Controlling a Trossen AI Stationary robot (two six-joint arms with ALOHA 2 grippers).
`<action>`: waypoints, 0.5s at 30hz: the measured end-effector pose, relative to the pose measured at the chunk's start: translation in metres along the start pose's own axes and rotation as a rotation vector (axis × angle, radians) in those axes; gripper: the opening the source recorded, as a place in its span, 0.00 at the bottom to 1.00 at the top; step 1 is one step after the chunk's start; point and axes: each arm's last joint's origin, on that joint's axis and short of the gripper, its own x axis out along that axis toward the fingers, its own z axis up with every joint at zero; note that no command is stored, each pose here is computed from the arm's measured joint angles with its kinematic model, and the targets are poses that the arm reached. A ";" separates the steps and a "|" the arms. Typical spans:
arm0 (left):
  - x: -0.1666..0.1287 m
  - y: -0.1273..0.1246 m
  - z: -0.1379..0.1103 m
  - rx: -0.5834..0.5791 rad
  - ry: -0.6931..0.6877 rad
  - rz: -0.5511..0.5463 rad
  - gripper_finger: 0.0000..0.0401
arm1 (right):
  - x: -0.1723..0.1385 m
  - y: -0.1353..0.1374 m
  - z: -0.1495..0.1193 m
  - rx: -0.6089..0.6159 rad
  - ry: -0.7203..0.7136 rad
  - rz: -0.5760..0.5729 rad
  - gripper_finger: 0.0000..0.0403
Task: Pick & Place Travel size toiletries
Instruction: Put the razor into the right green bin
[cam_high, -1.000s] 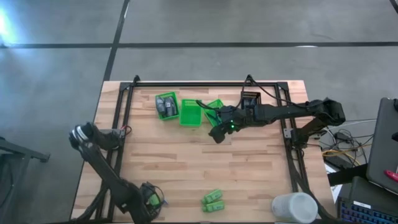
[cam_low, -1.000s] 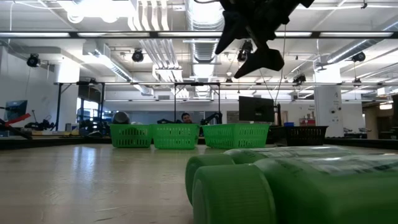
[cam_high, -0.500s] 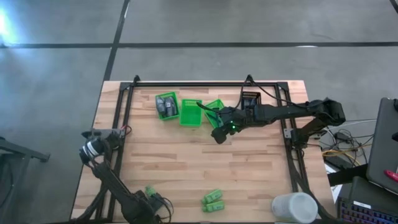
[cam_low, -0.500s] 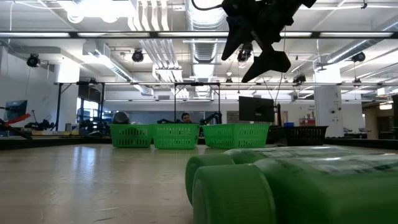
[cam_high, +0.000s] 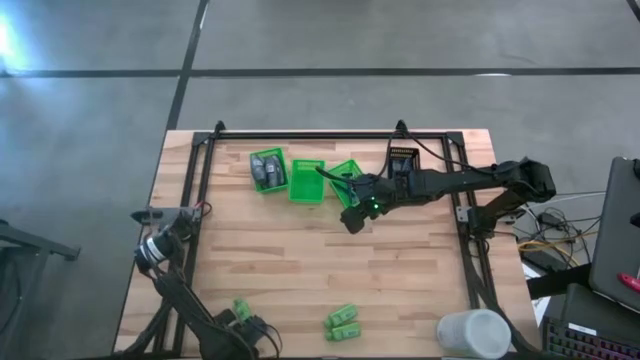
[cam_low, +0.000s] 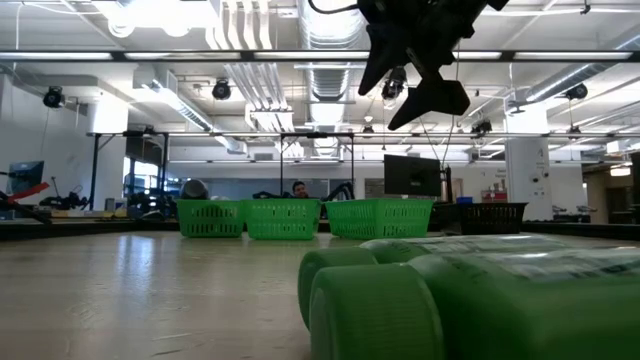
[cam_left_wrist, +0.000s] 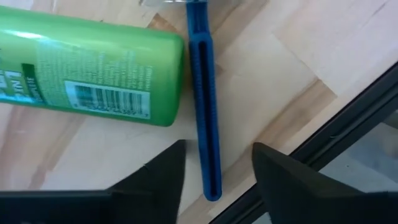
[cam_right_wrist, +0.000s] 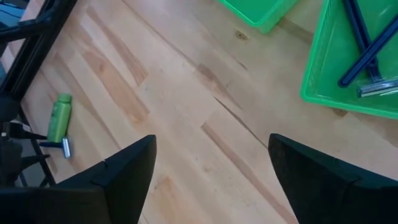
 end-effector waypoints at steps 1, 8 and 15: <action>0.000 0.000 0.000 0.005 -0.002 -0.004 0.43 | 0.000 0.000 0.000 0.000 -0.001 -0.001 0.75; 0.002 0.002 0.002 0.103 -0.021 0.008 0.19 | 0.000 0.000 0.000 -0.001 -0.002 0.000 0.73; -0.006 0.011 0.009 0.119 -0.115 0.059 0.06 | 0.000 0.000 0.000 -0.001 -0.004 0.001 0.75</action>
